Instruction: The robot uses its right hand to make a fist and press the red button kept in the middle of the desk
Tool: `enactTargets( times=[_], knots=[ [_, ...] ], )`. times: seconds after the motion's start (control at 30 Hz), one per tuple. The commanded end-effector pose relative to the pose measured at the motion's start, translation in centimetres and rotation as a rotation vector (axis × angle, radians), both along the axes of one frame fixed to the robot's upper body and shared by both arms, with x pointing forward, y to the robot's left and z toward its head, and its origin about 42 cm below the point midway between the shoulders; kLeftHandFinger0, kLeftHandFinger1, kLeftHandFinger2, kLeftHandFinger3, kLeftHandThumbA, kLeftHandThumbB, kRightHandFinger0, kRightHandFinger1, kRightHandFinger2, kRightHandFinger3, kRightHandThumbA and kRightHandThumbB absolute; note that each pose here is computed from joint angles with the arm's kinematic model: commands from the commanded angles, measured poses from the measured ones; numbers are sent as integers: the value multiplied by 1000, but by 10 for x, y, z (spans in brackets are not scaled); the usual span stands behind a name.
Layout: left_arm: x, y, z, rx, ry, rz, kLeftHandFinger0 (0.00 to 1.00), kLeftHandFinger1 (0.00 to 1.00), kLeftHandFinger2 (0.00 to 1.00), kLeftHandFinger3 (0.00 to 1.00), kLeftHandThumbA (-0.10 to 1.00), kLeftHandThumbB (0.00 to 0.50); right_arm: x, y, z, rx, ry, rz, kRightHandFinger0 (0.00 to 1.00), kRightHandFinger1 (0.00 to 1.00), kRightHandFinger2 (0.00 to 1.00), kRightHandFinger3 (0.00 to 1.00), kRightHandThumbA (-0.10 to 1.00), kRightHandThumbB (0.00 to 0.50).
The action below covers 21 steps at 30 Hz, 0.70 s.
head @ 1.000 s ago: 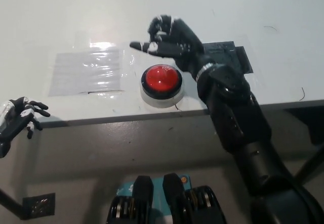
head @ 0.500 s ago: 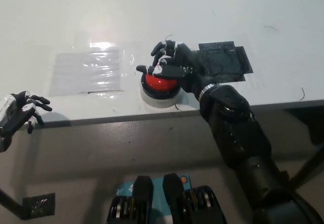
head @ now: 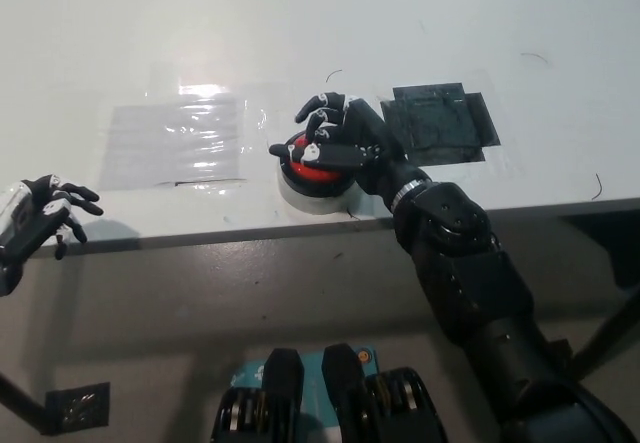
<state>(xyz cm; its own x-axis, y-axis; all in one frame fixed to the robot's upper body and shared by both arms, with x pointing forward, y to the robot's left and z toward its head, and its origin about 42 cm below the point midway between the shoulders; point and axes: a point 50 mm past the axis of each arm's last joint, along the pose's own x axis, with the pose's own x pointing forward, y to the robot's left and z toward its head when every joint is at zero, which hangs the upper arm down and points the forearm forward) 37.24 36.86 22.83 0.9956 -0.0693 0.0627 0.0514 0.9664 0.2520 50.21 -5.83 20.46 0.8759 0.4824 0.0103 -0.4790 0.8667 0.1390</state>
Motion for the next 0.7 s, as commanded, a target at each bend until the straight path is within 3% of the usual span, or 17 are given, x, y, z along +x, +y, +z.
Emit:
enactTargets(
  times=[0.0, 0.1, 0.27, 0.33, 0.43, 0.53, 0.6, 0.67],
  knots=[
    [4, 9, 22, 51, -61, 0, 164, 294, 450, 582, 557, 0, -13, -13, -42, -52, 131, 28, 0, 0, 224, 346, 1000, 399],
    [4, 9, 22, 46, -62, -4, 150, 283, 434, 581, 550, 0, -15, -15, -45, -57, 143, 28, 0, 0, 219, 350, 1000, 380],
    [3, 8, 23, 42, -50, 8, 173, 295, 436, 582, 543, 0, -18, -17, -53, -66, 158, 21, 0, 0, 222, 348, 1000, 407],
    [2, 8, 23, 38, -55, 5, 177, 304, 455, 590, 549, 0, -19, -18, -55, -58, 164, 26, 0, 0, 221, 340, 1000, 390],
    [2, 7, 23, 37, -55, 4, 130, 277, 430, 577, 541, 0, -19, -18, -58, -62, 169, 31, 0, 0, 227, 334, 1000, 400],
    [2, 8, 23, 37, -57, 2, 145, 281, 433, 575, 539, 0, -19, -17, -54, -60, 168, 29, 0, 0, 224, 323, 1000, 402],
    [2, 8, 23, 39, -55, 4, 163, 291, 439, 583, 533, 0, -17, -16, -47, -64, 155, 22, 0, 0, 226, 342, 1000, 379],
    [-1, 10, 19, 36, -42, 11, 154, 287, 432, 580, 530, 0, -13, -12, -32, -32, 121, 15, 0, 0, 234, 376, 1000, 390]
  ],
)
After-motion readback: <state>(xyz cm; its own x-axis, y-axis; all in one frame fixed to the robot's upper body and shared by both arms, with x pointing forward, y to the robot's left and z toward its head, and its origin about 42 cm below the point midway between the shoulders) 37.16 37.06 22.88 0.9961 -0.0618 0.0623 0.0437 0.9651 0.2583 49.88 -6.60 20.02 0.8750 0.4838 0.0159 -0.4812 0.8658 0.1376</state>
